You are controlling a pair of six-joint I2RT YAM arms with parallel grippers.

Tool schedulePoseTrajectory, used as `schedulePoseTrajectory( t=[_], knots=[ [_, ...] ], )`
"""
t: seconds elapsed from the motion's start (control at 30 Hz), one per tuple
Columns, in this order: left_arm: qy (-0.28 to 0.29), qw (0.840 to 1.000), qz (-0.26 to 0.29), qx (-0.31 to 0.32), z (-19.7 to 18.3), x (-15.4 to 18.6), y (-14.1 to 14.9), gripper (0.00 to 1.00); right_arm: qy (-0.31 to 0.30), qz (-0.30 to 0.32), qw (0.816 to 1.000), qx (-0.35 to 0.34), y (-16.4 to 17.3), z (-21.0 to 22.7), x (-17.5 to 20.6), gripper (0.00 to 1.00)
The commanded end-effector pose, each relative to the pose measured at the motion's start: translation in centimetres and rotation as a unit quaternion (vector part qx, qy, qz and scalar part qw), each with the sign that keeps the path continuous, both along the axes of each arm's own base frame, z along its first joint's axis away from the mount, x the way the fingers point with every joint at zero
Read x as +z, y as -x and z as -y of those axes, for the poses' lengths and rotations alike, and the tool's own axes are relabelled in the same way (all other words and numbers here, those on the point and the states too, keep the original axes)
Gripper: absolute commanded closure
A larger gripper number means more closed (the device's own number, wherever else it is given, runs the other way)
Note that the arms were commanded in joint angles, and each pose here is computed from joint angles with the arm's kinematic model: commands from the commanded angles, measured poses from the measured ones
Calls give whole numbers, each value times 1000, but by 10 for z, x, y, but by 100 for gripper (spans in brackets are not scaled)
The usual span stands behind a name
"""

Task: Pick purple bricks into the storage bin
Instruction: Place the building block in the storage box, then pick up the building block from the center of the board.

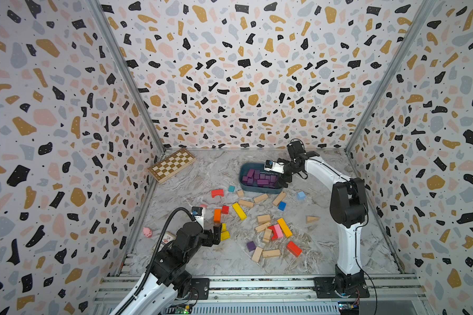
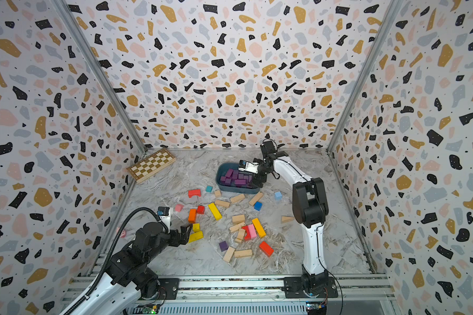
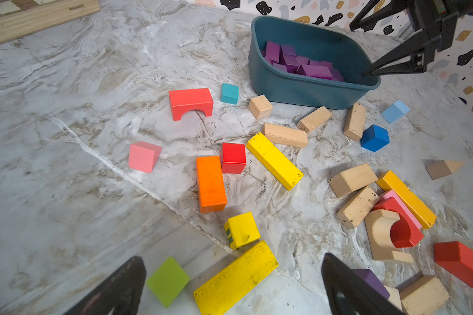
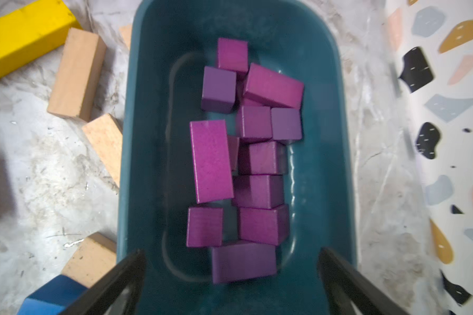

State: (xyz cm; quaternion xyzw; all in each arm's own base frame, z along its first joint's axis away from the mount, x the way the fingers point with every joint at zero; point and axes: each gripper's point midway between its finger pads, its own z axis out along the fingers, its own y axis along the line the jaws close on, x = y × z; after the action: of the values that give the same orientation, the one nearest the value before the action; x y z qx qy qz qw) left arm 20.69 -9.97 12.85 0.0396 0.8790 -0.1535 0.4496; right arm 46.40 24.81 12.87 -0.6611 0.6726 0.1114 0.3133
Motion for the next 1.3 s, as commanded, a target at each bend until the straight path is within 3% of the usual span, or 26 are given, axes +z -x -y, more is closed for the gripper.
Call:
schedulePoseTrajectory(
  t=[0.0,0.1,0.2,0.3,0.37,0.53,0.97,1.13,1.27],
  knots=[
    [2,1000,16,-1,0,3,-2,1,-28,63,998,-14,-2,-7,63,0],
    [3,1000,18,-1,0,4,-2,1,-63,87,993,-55,-6,-9,97,0],
    [3,1000,18,-1,0,4,-2,1,-108,87,989,-59,12,-19,128,0],
    [5,1000,22,0,-1,6,-1,1,-118,97,985,-84,31,-31,137,0],
    [6,1000,23,0,-1,6,-1,1,-113,95,987,-62,56,-44,133,0],
    [11,999,31,-1,-2,9,1,1,-72,84,994,-16,119,-71,95,0],
    [15,999,37,-4,-2,10,3,1,-51,-63,996,48,291,-82,-12,0],
    [13,999,33,-7,-1,9,3,1,-46,-86,993,70,322,-95,-29,3],
    [14,999,33,-8,-1,9,3,1,-35,-99,992,75,326,-104,-44,10]
  ],
)
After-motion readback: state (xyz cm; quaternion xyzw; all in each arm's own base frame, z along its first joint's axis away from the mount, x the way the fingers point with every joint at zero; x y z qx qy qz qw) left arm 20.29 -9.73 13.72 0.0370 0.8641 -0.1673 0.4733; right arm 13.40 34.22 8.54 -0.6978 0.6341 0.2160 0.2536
